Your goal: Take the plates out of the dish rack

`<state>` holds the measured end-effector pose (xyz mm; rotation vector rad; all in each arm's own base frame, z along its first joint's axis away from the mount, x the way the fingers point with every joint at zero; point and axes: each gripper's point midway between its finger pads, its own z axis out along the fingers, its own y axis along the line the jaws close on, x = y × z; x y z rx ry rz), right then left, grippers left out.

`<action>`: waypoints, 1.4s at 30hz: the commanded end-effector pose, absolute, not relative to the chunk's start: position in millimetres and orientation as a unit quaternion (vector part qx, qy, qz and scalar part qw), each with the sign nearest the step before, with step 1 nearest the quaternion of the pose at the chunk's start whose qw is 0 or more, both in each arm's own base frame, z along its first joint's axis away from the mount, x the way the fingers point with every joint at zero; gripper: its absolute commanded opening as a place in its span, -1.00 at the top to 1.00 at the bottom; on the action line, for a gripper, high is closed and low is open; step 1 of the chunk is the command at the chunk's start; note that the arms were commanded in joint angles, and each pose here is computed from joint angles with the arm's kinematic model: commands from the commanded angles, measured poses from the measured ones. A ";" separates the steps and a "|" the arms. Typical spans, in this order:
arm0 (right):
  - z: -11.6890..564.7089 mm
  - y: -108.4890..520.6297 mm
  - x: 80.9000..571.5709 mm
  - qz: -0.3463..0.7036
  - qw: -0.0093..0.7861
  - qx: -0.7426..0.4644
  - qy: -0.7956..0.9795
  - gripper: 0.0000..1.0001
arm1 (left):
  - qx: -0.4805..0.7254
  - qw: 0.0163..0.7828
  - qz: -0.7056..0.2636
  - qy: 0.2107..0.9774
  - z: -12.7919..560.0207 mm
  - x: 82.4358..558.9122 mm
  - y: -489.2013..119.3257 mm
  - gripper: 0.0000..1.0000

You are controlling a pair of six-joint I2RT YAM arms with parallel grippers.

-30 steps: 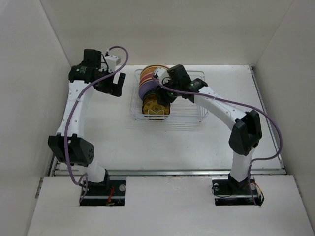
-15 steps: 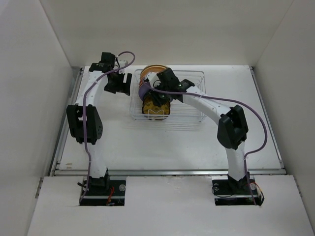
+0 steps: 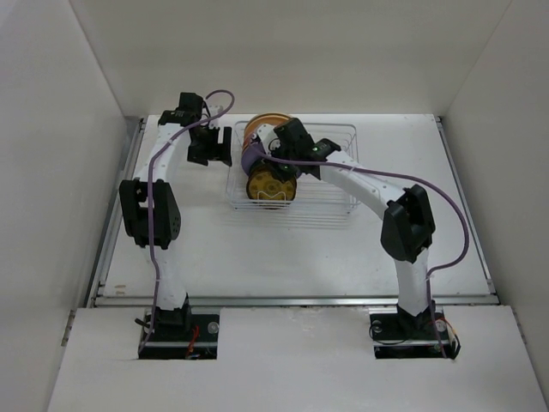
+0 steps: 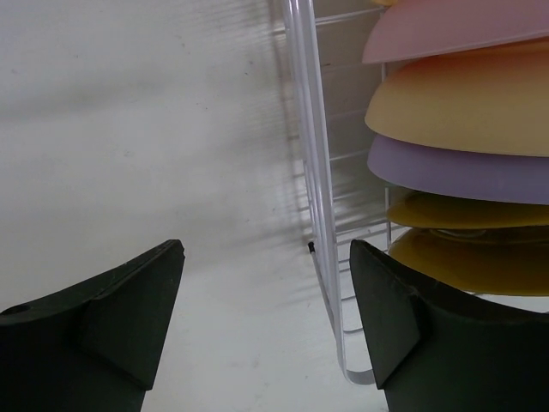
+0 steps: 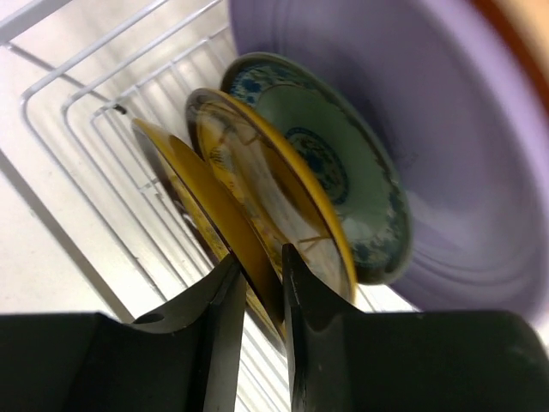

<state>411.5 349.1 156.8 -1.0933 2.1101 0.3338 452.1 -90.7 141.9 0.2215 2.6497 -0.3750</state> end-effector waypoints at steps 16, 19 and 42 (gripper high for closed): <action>346.9 306.0 415.1 0.099 0.553 -0.300 0.771 1.00 | 0.079 0.270 -0.137 0.950 179.8 456.9 -101.7 -0.75; 360.7 304.1 396.4 0.146 0.550 -0.287 0.771 1.00 | 0.091 0.293 -0.112 0.945 198.8 451.0 -92.2 -0.75; 119.9 252.4 234.5 0.316 0.271 -0.057 0.907 1.00 | 0.442 0.328 -0.092 0.830 216.2 404.4 -197.6 0.04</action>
